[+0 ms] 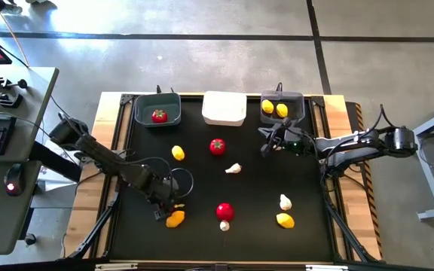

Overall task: Sort produce into baskets
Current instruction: Put the bottom left red tomato into the gray bin

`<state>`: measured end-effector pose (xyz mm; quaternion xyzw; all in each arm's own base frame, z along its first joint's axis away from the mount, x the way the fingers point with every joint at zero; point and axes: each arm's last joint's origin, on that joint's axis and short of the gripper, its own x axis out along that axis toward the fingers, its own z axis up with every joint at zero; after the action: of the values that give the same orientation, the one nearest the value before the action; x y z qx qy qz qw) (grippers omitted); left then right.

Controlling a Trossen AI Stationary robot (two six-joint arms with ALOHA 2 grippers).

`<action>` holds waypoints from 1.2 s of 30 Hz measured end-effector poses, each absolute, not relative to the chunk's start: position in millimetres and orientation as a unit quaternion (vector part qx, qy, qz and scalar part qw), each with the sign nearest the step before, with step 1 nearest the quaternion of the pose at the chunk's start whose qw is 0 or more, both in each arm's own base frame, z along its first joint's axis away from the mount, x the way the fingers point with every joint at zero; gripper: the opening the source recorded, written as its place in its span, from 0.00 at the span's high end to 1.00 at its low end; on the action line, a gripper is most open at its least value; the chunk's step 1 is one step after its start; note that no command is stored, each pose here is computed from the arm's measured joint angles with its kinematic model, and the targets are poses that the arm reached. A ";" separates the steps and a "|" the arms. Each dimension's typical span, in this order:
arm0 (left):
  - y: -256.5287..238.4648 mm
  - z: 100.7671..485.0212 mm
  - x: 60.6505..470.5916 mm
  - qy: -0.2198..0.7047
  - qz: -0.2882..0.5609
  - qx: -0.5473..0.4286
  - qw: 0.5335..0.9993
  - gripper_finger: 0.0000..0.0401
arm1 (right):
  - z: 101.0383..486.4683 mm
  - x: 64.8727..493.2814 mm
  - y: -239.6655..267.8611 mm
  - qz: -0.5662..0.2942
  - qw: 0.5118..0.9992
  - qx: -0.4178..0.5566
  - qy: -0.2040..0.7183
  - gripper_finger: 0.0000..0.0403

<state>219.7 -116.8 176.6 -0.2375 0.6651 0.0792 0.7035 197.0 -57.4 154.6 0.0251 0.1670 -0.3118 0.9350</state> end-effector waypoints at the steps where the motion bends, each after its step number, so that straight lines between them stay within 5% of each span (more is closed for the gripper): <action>1: -115.2 176.4 220.3 0.663 0.086 -0.236 0.706 0.17 | 154.7 197.0 -57.4 -0.312 0.935 0.025 0.167 0.99; 8: -99.0 168.2 219.3 0.657 0.138 -0.234 0.703 0.22 | 154.6 197.0 -57.4 -0.312 0.935 0.026 0.167 0.99; 16: -77.2 159.2 221.2 0.646 0.163 -0.194 0.720 0.47 | 154.6 197.0 -57.4 -0.312 0.935 0.025 0.167 0.99; 23: -72.8 159.3 223.2 0.662 0.099 -0.154 0.727 0.68 | 154.6 197.0 -57.4 -0.312 0.935 0.024 0.167 0.99; 36: -73.8 161.7 219.6 0.690 0.028 -0.171 0.702 0.83 | 154.6 197.0 -57.4 -0.312 0.935 0.026 0.167 0.99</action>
<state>219.6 -73.8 161.7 -0.1711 0.6905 0.0283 0.7023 197.0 -57.4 154.6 0.0257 0.1672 -0.3119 0.9349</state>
